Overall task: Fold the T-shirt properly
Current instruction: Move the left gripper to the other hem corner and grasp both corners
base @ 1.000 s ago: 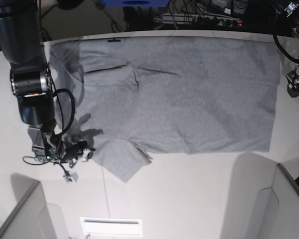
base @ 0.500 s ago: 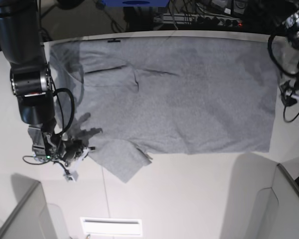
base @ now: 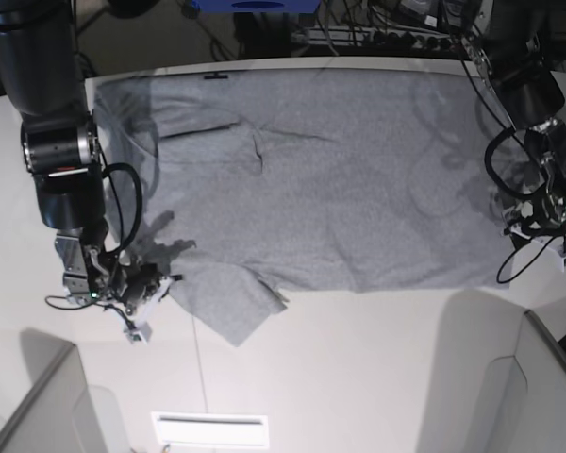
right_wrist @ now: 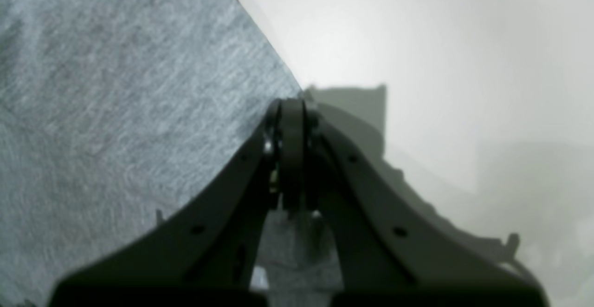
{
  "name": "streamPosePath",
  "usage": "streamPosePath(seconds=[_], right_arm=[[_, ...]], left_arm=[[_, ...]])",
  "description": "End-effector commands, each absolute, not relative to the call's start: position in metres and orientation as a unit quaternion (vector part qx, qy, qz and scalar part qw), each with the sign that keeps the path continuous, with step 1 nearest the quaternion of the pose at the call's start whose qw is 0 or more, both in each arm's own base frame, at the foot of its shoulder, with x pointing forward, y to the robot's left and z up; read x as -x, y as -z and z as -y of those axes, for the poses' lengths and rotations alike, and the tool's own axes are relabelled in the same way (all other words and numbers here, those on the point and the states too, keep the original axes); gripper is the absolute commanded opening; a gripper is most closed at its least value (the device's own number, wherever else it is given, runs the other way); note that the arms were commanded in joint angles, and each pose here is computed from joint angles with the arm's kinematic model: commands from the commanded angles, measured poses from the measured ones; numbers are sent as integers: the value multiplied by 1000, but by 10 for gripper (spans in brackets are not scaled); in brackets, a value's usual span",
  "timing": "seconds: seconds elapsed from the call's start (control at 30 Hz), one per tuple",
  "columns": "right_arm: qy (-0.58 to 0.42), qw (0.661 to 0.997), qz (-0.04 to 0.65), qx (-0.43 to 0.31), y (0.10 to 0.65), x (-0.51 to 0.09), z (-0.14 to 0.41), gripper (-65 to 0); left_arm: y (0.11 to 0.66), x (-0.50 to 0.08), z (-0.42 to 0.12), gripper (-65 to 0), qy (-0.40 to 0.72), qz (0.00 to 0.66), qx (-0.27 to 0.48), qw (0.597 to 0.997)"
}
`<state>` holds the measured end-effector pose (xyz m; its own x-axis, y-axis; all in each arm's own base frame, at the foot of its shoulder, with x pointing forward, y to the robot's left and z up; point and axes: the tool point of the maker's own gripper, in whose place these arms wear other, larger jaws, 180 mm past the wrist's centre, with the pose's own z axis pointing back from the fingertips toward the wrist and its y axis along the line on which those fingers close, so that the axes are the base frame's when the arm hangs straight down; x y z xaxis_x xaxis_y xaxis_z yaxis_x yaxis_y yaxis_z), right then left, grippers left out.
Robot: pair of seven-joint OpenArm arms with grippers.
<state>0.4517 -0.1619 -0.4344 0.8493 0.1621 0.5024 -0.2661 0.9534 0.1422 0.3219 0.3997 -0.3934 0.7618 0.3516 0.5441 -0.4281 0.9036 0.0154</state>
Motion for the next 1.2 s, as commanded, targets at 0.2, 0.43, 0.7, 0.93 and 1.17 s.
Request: streamPosePath(seconds=[0.2,0.43,0.7,0.93,1.17], right_arm=[[-113,949,276,-100,413,-470,166,-650],[-113,949,275,-101,414,-470,166,-650],[-113,949,276,-101,414,-470,166,-650],[-113,949,277,-101,413,-470,166,-650],[-113,949,275,-100,413,-470,166,-650]], left_arm=[[369,-379,-412,-188,-180,333,-102,920],[366,-402,-428,-188,-185,348,-100,914],[357,-418,-436,-188,-198,373,-92,902],[364,-431,-424,-188,-181,388,-68,901],[374,-442,-409,-188,-143,383,-72,910]])
